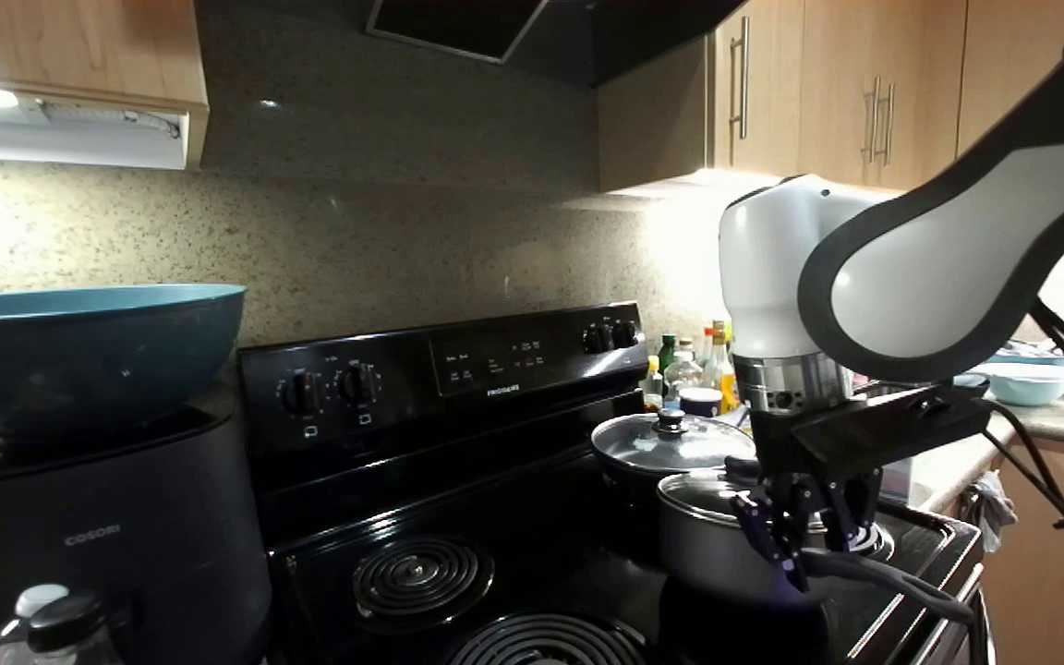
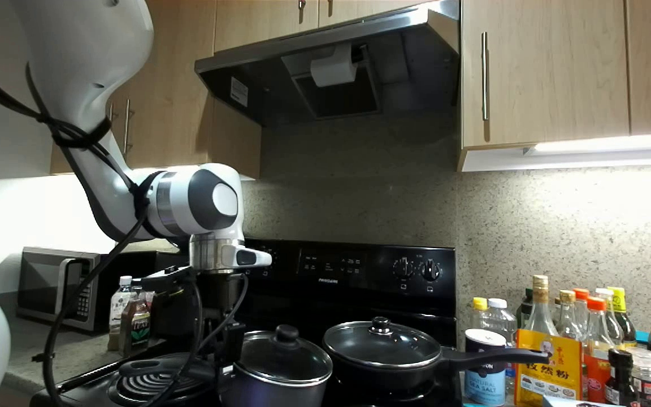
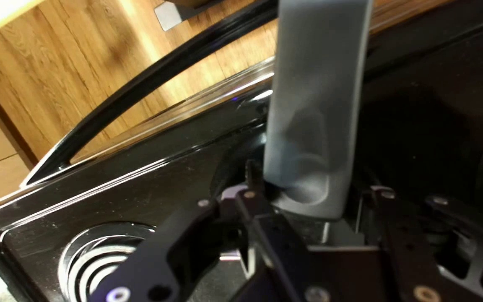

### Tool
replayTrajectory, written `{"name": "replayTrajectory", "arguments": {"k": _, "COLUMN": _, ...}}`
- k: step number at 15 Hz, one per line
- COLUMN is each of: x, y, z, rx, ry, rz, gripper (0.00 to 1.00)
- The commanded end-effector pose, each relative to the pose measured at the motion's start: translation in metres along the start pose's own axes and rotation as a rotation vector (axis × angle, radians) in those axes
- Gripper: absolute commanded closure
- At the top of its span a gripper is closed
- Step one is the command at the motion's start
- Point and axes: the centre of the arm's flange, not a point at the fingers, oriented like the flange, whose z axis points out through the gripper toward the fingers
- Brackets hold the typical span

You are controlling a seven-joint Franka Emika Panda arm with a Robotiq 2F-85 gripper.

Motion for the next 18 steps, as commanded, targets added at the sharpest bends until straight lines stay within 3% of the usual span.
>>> {"name": "replayTrajectory", "arguments": {"k": 1, "x": 0.000, "y": 0.000, "z": 0.000, "rx": -0.003, "ry": 0.001, "rz": 0.006, "gripper": 0.56}}
{"name": "replayTrajectory", "arguments": {"k": 3, "x": 0.000, "y": -0.001, "z": 0.003, "rx": -0.006, "ry": -0.005, "rz": 0.005, "gripper": 0.56}}
{"name": "replayTrajectory", "arguments": {"k": 4, "x": 0.000, "y": -0.001, "z": 0.003, "rx": -0.007, "ry": -0.007, "rz": 0.004, "gripper": 0.81}}
{"name": "replayTrajectory", "arguments": {"k": 7, "x": -0.009, "y": -0.001, "z": -0.010, "rx": -0.025, "ry": 0.074, "rz": 0.032, "gripper": 0.81}}
{"name": "replayTrajectory", "arguments": {"k": 11, "x": -0.020, "y": 0.013, "z": -0.042, "rx": 0.012, "ry": 0.192, "rz": 0.108, "gripper": 0.81}}
{"name": "replayTrajectory", "arguments": {"k": 15, "x": -0.024, "y": 0.011, "z": -0.053, "rx": 0.033, "ry": 0.197, "rz": 0.122, "gripper": 0.81}}
{"name": "replayTrajectory", "arguments": {"k": 16, "x": -0.012, "y": 0.010, "z": -0.051, "rx": 0.031, "ry": 0.171, "rz": 0.106, "gripper": 0.56}}
{"name": "replayTrajectory", "arguments": {"k": 18, "x": -0.016, "y": 0.009, "z": -0.052, "rx": 0.029, "ry": 0.180, "rz": 0.099, "gripper": 0.56}}
